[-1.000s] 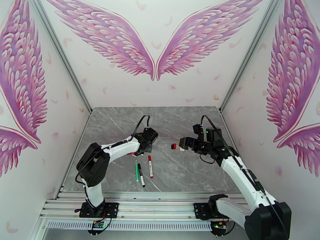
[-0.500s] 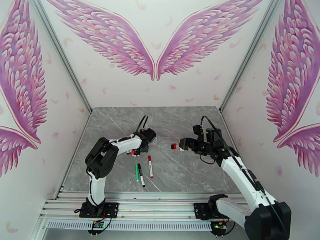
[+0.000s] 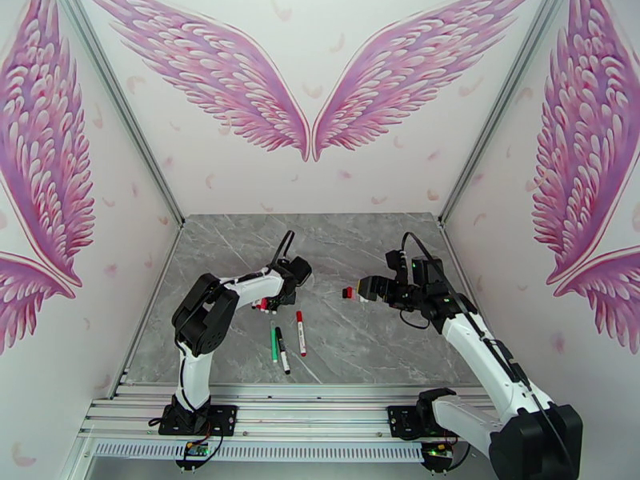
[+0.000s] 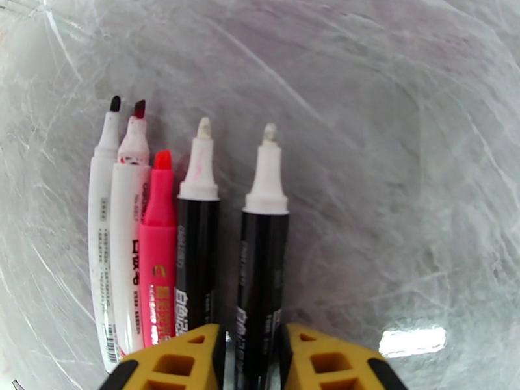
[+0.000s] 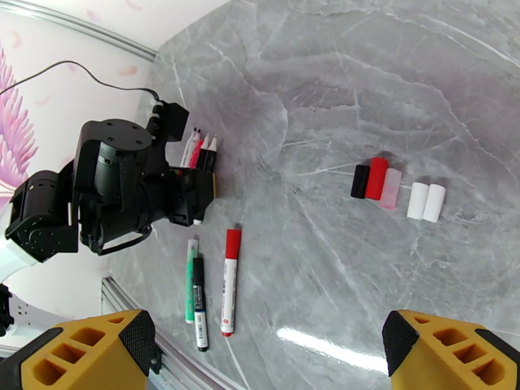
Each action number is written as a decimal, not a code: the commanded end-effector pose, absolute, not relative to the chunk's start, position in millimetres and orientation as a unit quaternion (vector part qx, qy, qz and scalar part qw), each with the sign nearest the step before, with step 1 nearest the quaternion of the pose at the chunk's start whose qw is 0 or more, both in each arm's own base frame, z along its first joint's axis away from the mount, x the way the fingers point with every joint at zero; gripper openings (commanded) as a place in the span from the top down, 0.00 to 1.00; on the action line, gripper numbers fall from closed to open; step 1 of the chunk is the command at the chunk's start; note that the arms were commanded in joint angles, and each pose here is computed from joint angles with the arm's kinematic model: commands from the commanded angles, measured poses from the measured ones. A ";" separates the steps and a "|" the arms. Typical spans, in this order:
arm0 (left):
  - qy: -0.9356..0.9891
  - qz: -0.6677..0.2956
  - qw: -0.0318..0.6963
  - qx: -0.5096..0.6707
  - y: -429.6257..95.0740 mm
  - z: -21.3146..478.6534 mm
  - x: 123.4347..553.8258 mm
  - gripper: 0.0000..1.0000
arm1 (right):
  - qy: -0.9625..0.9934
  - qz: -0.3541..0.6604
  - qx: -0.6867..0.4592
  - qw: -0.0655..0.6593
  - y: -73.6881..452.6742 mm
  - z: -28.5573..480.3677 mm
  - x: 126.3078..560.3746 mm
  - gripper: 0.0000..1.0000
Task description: Open the pen caps
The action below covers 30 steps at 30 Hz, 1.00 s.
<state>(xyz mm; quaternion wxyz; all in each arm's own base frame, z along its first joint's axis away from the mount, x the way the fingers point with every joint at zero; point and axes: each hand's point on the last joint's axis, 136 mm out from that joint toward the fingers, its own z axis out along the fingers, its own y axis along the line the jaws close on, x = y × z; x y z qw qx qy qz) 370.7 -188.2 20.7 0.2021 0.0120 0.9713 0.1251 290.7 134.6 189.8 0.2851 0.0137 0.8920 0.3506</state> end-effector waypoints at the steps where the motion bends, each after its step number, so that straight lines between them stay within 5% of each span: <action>1: 0.967 0.130 0.220 0.000 -186.4 36.3 379.4 0.69 | 0.893 0.353 0.007 0.280 136.7 187.0 283.8 0.01; 9: 0.970 0.074 0.230 -0.022 -181.9 74.8 352.5 0.69 | 0.892 0.358 -0.011 0.274 147.5 183.4 279.2 0.01; 21: 0.990 -0.056 0.123 -0.036 -172.3 55.4 239.3 0.61 | 0.883 0.377 -0.063 0.274 179.0 189.4 275.6 0.01; 30: 0.991 -0.096 0.083 -0.029 -186.1 37.8 205.2 0.54 | 0.890 0.365 -0.083 0.259 197.3 182.0 273.2 0.01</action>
